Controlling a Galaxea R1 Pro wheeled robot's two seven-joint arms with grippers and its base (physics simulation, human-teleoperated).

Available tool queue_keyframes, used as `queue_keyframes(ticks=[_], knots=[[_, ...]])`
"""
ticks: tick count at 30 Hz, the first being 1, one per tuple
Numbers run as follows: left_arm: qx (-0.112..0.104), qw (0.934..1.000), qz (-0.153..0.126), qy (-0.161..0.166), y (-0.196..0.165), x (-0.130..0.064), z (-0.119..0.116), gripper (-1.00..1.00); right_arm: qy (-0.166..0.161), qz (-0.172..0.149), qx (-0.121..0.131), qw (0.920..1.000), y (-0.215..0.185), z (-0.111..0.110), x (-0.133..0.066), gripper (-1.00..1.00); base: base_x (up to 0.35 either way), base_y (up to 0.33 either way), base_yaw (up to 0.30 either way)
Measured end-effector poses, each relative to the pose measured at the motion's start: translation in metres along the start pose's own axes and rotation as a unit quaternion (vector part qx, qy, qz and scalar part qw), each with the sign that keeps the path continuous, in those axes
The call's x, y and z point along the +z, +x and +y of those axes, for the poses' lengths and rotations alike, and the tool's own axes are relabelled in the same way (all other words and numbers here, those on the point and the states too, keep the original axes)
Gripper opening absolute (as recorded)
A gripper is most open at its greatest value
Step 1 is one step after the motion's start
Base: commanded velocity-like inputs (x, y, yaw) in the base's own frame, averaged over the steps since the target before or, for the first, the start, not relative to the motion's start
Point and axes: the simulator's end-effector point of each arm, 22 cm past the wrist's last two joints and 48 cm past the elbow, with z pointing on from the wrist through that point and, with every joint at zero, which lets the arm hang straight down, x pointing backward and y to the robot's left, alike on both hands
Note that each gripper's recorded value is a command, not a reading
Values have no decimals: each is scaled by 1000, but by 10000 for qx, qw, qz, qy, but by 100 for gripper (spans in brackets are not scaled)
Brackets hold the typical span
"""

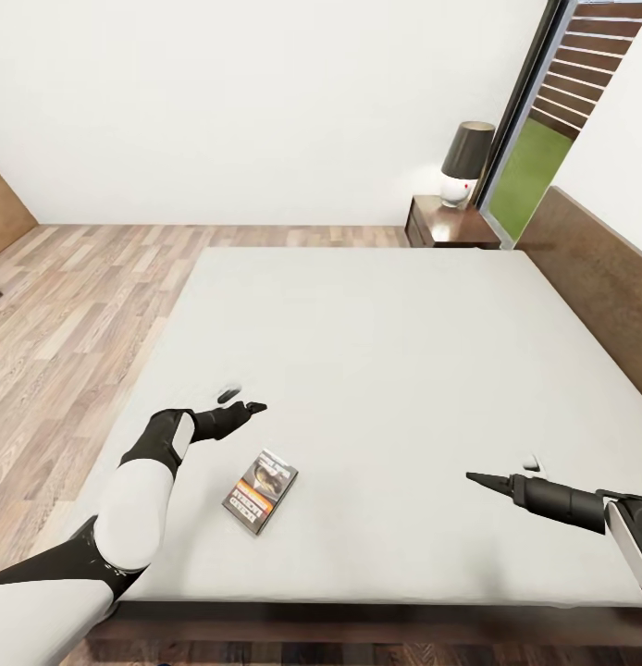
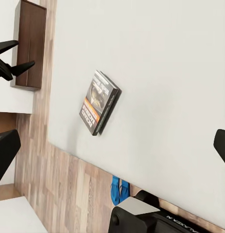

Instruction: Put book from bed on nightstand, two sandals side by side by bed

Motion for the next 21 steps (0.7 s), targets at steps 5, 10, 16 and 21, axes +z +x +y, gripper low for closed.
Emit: queue_keyframes(ticks=[5,10,16,21], knots=[[-6,10000,2,-1,0,0,0,100,0,-4,2,10000,0,0,0,100,0,0,0],[-19,10000,13,3,2,0,1,100,1,-7,1,10000,0,0,0,100,0,0,0],[-26,10000,22,-1,4,1,2,100,2,-5,9,10000,0,0,0,100,0,0,0],[-37,10000,52,-19,6,3,5,100,12,17,35,10000,2,-3,1,100,0,0,0]])
